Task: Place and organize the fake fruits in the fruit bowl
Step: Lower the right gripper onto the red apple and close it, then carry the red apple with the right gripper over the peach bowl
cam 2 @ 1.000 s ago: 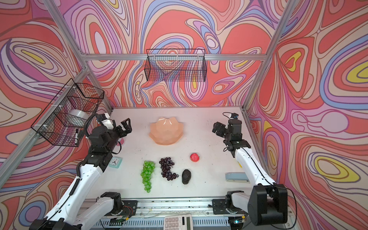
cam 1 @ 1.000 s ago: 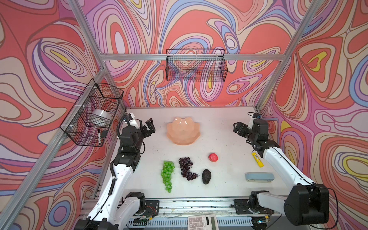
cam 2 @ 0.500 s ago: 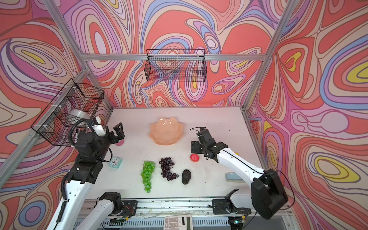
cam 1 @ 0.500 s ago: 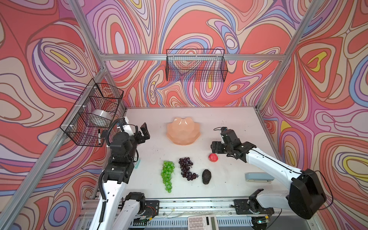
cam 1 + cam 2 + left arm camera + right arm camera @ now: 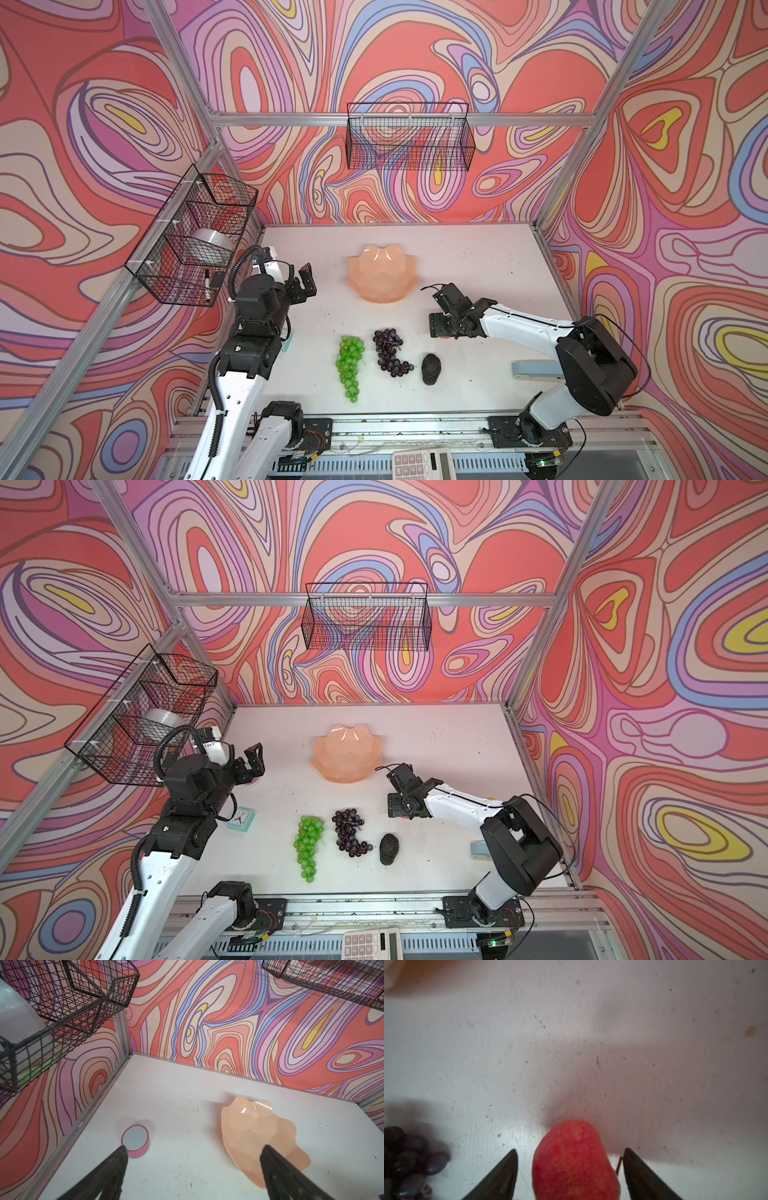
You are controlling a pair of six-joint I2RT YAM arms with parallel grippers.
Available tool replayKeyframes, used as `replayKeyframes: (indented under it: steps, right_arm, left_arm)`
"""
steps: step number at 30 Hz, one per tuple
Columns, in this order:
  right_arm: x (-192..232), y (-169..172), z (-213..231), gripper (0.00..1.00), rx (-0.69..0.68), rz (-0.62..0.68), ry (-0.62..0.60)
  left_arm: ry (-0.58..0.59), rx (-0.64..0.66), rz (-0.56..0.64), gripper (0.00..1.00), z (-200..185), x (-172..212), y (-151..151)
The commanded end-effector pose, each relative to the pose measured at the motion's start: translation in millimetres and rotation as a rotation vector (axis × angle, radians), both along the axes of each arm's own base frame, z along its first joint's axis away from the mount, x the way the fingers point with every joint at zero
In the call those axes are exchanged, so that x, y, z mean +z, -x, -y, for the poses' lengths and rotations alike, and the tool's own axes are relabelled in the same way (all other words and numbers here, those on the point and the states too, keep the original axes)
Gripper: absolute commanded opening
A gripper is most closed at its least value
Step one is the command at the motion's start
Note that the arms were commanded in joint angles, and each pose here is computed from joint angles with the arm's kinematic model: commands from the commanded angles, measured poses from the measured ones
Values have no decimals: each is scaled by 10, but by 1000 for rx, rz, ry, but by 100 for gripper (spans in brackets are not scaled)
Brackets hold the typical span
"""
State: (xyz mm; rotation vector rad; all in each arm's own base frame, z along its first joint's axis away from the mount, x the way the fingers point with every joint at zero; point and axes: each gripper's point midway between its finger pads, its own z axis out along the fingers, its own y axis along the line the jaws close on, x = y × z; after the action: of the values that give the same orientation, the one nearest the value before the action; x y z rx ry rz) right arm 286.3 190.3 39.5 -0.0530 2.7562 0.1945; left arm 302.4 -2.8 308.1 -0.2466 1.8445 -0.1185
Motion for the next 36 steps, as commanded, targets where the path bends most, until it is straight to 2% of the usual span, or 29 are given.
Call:
replayKeyframes:
  steps: [1,8,14,18,20,24,30,36]
  right_arm:
    - [-37,-27,37,77,-47,-8,31]
    - [-96,-48,117,69,-66,-1,86]
    - [-79,-59,92,54,-62,3,74]
    - [113,-120,74,45,-53,37,70]
    - [291,-190,48,43,-44,68,69]
    - [762,-419,-95,43,-17,156,38]
    - [1342,-1036,-593,43,82,310,-19]
    - [1113,-1664,-1175,43,160,320,-39]
  left_arm:
    - [-13,-18,-10,100,13,10,19]
    - [-6,-30,-11,100,36,8,25]
    - [-7,-37,-13,100,45,6,28]
    - [-9,-36,-17,100,42,-5,27]
    - [-9,-36,-15,100,42,2,31]
    - [-12,-33,-12,100,34,18,51]
    - [-16,-1,14,100,-27,69,101]
    - [-7,20,43,100,-62,110,180]
